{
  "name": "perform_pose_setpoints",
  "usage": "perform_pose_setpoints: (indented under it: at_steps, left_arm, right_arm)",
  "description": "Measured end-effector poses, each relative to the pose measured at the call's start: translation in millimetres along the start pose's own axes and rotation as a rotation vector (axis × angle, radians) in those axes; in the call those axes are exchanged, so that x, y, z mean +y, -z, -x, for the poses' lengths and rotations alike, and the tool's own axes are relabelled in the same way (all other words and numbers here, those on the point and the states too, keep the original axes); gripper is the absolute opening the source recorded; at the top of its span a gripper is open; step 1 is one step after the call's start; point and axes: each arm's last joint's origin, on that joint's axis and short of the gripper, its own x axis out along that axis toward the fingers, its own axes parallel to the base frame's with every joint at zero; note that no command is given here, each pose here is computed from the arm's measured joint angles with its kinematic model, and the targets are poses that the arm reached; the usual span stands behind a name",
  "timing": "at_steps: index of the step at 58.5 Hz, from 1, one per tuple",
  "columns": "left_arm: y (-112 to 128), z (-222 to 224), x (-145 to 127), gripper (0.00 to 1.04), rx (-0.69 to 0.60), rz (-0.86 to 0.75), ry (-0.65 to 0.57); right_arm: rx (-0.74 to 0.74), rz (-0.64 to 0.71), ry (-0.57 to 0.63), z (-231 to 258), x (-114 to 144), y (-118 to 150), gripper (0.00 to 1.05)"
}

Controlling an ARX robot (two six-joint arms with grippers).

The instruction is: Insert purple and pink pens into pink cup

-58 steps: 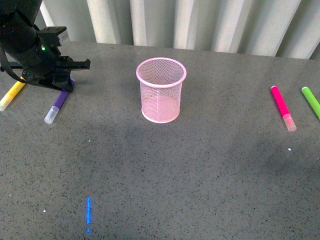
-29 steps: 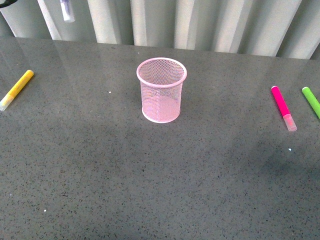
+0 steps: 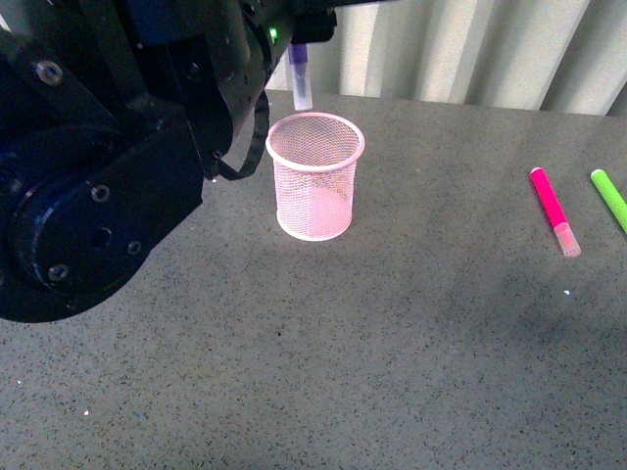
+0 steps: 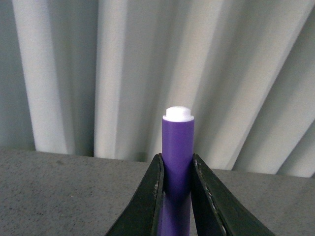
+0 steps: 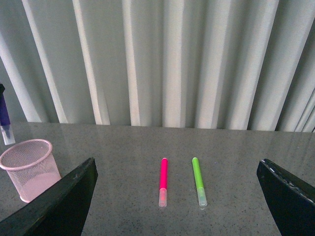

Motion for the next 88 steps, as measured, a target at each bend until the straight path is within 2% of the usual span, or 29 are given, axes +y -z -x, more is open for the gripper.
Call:
perform_pose_setpoints:
  at_steps: [31,43,44,48,52,56,67,76,88]
  left_arm:
    - [27,-5,1,0.12,0.086,0.008,-0.032]
    - [40,-4,2,0.12,0.212,0.053,-0.048]
    - [41,-4,2,0.13,0.231,0.067,-0.053]
    - [48,-4,6,0.32,0.326,0.109,-0.054]
    - [43,-4,9,0.48,0.356,0.136,-0.059]
    - [24,-1,13,0.66,0.384,0.136,-0.060]
    - [-21,19,26,0.98,0.501,0.075,-0.018]
    - [-43,53,40,0.98,0.673,-0.039,0.014]
    - [-48,57,41,0.98,0.672,-0.080,0.037]
  right_arm:
    - [0.000,0.000,0.000,0,0,0,0.98]
    - [0.000,0.000,0.000,0,0,0,0.98]
    - [0.000,0.000,0.000,0,0,0,0.98]
    - [0.000,0.000,0.000,0,0,0,0.98]
    - [0.000,0.000,0.000,0,0,0,0.98]
    - [0.000,0.000,0.000,0,0,0,0.98]
    - [0.000,0.000,0.000,0,0,0,0.98]
    - [0.000,0.000,0.000,0,0,0,0.98]
    - [0.000,0.000,-0.001,0,0,0,0.98]
